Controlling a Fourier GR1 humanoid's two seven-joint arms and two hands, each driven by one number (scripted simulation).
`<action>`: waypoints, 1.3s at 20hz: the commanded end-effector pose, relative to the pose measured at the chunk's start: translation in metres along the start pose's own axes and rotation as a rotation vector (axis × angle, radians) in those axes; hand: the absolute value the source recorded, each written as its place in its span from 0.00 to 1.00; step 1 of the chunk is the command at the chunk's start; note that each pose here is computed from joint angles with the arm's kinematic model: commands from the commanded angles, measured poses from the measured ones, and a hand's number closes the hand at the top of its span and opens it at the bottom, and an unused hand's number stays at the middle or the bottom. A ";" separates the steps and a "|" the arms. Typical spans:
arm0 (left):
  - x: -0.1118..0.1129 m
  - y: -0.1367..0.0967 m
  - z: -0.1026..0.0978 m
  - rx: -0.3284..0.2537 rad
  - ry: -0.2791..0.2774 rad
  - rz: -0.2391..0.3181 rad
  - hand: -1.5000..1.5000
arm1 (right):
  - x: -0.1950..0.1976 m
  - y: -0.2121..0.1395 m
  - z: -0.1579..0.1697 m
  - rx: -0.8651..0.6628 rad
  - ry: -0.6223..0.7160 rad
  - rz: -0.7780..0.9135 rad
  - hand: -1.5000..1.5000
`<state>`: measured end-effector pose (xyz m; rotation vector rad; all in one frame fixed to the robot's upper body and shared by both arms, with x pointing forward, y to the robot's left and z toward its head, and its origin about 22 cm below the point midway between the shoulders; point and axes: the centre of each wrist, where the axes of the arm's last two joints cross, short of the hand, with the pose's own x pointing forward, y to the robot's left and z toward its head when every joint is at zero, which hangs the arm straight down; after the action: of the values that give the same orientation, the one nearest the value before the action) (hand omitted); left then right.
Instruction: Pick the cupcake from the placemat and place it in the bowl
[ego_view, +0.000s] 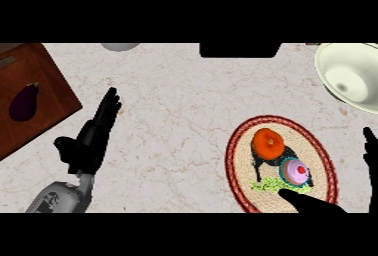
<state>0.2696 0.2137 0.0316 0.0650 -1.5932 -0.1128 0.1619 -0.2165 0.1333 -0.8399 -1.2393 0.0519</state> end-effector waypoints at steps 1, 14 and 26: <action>0.001 -0.001 0.000 0.010 -0.009 -0.012 0.50 | -0.010 0.007 0.005 0.080 0.107 0.055 0.00; 0.007 -0.002 -0.012 -0.003 -0.011 -0.004 0.50 | -0.036 -0.002 -0.001 0.099 0.038 -0.088 0.00; -0.013 0.002 0.006 -0.008 -0.008 0.011 0.50 | -0.017 0.016 -0.001 0.130 0.049 -0.206 0.00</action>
<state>0.2683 0.2198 0.0302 0.0680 -1.5947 -0.1107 0.1505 -0.2169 0.0985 -0.6238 -1.2642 -0.0186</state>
